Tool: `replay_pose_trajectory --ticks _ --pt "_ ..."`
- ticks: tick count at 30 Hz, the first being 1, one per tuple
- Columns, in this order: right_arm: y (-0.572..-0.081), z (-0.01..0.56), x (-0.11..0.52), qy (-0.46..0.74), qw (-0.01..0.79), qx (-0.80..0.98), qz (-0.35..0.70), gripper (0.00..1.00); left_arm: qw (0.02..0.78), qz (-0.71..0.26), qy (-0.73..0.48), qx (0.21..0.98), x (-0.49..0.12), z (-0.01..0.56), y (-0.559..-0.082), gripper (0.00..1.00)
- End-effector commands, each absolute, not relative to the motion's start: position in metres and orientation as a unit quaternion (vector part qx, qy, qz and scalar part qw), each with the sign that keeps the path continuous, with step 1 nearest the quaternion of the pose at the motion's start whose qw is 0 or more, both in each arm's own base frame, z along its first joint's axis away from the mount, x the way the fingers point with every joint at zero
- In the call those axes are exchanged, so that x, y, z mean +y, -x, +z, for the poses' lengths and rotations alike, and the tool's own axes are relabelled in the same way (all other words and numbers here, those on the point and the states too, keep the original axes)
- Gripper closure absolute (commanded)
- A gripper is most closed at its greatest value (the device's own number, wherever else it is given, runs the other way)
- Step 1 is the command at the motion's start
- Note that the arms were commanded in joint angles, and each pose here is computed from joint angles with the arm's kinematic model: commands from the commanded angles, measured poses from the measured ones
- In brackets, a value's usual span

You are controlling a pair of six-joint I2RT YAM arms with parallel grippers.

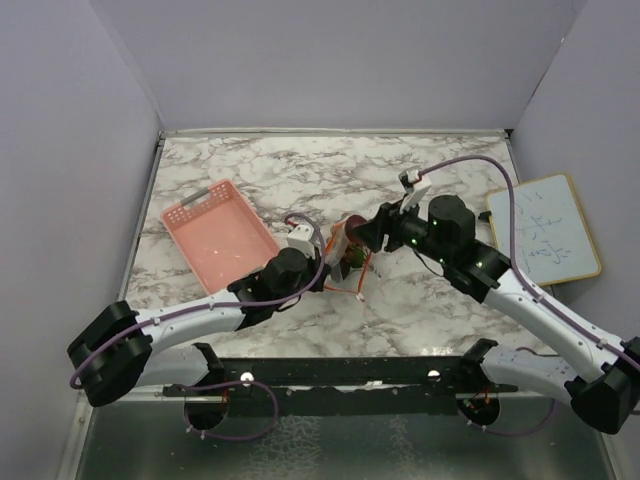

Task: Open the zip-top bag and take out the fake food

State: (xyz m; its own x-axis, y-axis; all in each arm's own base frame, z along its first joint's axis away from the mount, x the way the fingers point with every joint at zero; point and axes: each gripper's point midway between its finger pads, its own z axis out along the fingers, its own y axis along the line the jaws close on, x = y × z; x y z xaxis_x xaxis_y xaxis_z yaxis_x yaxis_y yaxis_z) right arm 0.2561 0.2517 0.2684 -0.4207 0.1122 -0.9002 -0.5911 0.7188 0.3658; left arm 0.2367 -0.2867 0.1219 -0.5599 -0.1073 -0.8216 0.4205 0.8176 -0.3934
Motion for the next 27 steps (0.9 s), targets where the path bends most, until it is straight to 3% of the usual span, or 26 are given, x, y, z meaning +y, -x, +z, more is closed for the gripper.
replay_pose_trajectory --ticks 1,5,7,8,12,14,19,27 --pt "-0.275 0.298 0.272 0.176 0.542 0.739 0.359 0.55 0.473 -0.291 -0.07 0.829 -0.265 0.125 -0.229 1.0" --pt "-0.286 0.295 0.291 0.187 0.527 0.741 0.372 0.55 0.474 -0.282 -0.064 0.832 -0.258 0.125 -0.228 1.0" --pt "-0.286 0.297 0.293 0.186 0.528 0.738 0.378 0.55 0.474 -0.285 -0.066 0.831 -0.261 0.128 -0.228 0.93" --pt "-0.286 0.299 0.291 0.182 0.531 0.736 0.377 0.55 0.473 -0.285 -0.067 0.831 -0.262 0.128 -0.228 0.82" --pt "-0.279 0.322 0.277 0.174 0.554 0.726 0.368 0.55 0.476 -0.279 -0.072 0.831 -0.261 0.134 -0.229 0.19" --pt "-0.275 0.339 0.268 0.172 0.57 0.716 0.364 0.55 0.481 -0.271 -0.072 0.83 -0.257 0.142 -0.23 0.02" --pt "-0.265 0.358 0.255 0.169 0.584 0.708 0.358 0.55 0.508 -0.243 -0.049 0.825 -0.237 0.167 -0.235 0.01" --pt "-0.248 0.347 0.242 0.16 0.578 0.713 0.363 0.54 0.54 -0.136 0.036 0.83 -0.173 0.186 -0.257 0.12"
